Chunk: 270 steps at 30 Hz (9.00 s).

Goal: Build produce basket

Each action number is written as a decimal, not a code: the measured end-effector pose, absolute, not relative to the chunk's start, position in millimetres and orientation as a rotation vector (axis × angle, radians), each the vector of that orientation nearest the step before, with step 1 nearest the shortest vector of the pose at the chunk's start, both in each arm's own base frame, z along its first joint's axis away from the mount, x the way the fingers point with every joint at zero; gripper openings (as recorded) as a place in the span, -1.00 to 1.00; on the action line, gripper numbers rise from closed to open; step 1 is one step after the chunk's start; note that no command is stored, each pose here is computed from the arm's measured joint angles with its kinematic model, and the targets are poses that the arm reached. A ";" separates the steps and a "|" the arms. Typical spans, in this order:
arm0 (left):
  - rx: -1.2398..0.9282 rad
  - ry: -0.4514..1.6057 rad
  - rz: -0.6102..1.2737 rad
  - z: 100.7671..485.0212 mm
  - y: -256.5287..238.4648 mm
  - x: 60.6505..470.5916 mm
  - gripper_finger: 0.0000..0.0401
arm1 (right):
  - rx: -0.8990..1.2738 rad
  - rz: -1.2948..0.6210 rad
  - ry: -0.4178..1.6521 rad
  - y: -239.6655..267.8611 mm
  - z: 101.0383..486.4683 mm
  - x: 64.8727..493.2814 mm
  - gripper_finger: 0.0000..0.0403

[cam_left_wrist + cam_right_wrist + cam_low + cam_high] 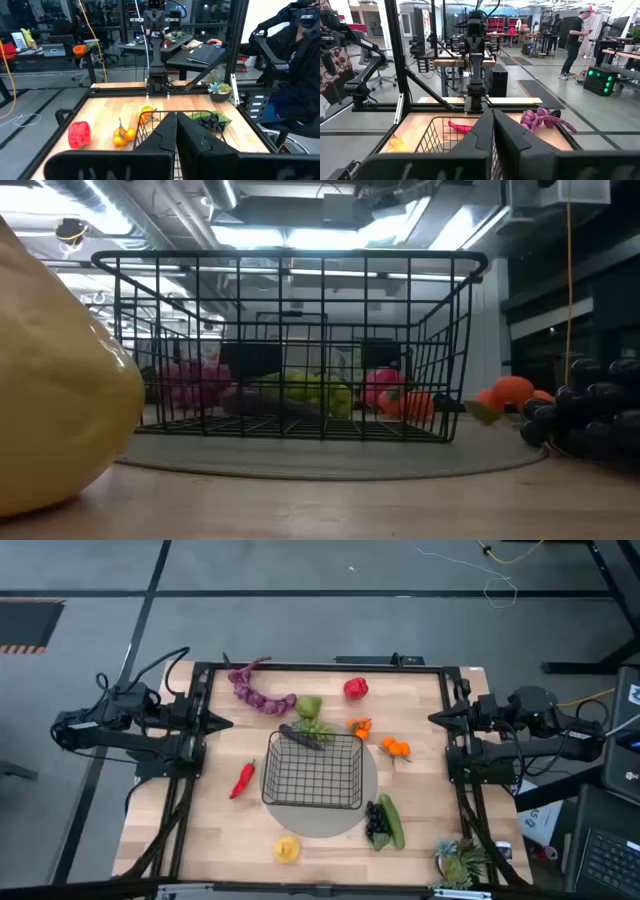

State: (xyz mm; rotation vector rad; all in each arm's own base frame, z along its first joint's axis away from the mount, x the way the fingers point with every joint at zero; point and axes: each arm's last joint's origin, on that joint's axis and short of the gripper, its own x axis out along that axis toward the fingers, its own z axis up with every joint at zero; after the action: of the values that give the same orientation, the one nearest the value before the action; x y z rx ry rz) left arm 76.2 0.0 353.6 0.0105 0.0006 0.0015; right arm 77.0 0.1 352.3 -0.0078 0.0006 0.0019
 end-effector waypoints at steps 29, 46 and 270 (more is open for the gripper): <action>0.010 0.000 0.002 353.7 0.0 76.2 -1.00 | -0.008 0.002 0.001 0.1 352.3 77.0 -0.91; 0.010 0.000 0.002 353.7 0.0 76.1 -1.00 | -0.004 0.001 -0.023 0.1 354.6 77.1 -0.91; -0.679 1.359 0.792 148.7 -113.1 198.7 -0.43 | 0.126 -0.333 0.419 -8.3 307.2 162.4 -0.23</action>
State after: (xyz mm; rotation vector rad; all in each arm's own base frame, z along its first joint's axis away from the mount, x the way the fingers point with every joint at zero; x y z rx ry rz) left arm 198.7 -113.1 148.7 -0.6791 1.3587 0.7921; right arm 162.4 -8.3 307.2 0.1265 0.4194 -0.3327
